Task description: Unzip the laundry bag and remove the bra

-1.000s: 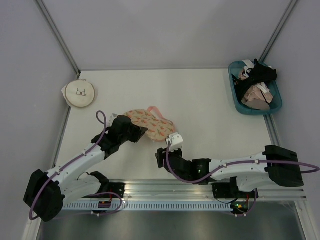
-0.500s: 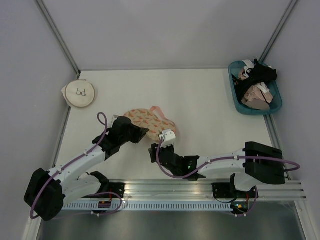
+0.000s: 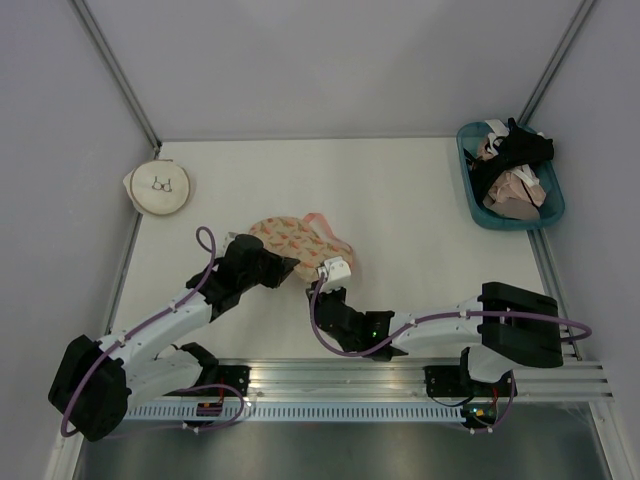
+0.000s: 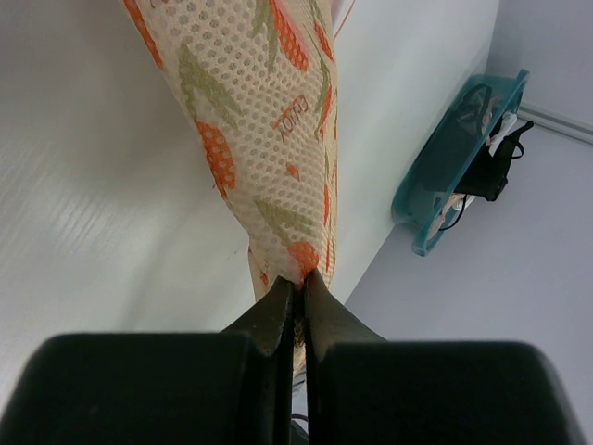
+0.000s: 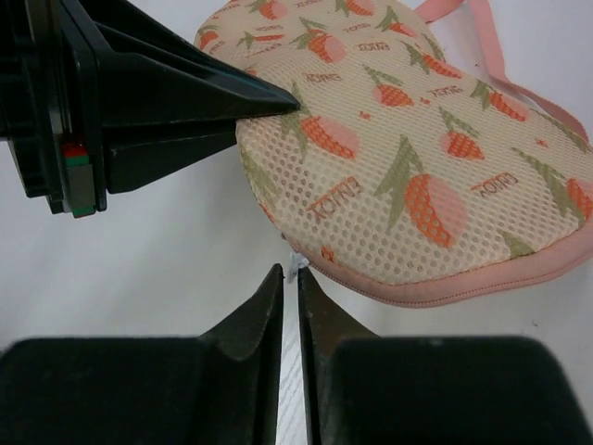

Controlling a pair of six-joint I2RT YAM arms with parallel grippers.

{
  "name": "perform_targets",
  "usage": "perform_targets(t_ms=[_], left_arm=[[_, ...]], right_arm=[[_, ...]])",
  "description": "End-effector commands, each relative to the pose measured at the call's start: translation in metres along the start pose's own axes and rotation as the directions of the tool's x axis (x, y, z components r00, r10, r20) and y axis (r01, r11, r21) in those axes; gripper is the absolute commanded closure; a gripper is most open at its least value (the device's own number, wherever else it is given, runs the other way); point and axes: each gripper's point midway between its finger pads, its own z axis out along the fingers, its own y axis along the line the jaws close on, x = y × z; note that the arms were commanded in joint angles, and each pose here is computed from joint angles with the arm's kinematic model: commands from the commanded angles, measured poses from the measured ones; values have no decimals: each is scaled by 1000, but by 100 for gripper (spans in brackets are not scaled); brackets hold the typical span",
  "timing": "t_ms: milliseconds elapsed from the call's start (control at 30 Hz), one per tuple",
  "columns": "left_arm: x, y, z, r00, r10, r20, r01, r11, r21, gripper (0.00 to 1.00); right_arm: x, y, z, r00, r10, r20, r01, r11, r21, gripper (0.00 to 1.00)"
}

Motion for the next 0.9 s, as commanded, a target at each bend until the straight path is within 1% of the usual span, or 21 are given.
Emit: perform_targets(t_ms=[0, 33, 100, 333, 533, 567, 733, 767, 800, 833, 867], left_arm=[[5, -7, 1, 999, -36, -27, 37, 999, 32, 98], [5, -7, 1, 999, -34, -26, 35, 999, 32, 98], [4, -6, 2, 999, -36, -21, 37, 999, 31, 98], [0, -6, 3, 999, -33, 0, 33, 999, 31, 98], [-8, -5, 4, 999, -18, 29, 17, 1000, 25, 98], [-10, -4, 4, 999, -16, 36, 15, 1000, 25, 98], [-23, -8, 1, 994, 84, 77, -87, 995, 45, 98], [-26, -10, 1, 985, 149, 88, -154, 986, 57, 98], [-25, -13, 0, 979, 191, 77, -197, 978, 71, 98], [-27, -14, -1, 963, 260, 68, -265, 961, 80, 98], [-30, -14, 0, 954, 290, 80, -296, 952, 80, 98]], right_arm=[[-23, 1, -1, 997, 44, 58, -46, 999, 19, 86], [-24, -1, -3, 997, 45, 58, -46, 999, 21, 94], [-21, -6, -5, 998, 34, 46, -35, 999, 31, 99], [-23, -26, -23, 999, 32, 29, -34, 998, 57, 99], [-19, -37, -38, 999, -9, -40, 12, 997, 76, 99], [-14, -42, -41, 997, -25, -68, 31, 996, 87, 100], [-10, -57, -53, 988, -63, -140, 81, 989, 127, 100], [-5, -66, -57, 983, -76, -167, 102, 983, 151, 99], [-6, -69, -59, 982, -84, -171, 112, 980, 163, 100], [-6, -75, -64, 979, -88, -186, 123, 975, 183, 100], [-7, -79, -66, 976, -100, -192, 137, 972, 192, 100]])
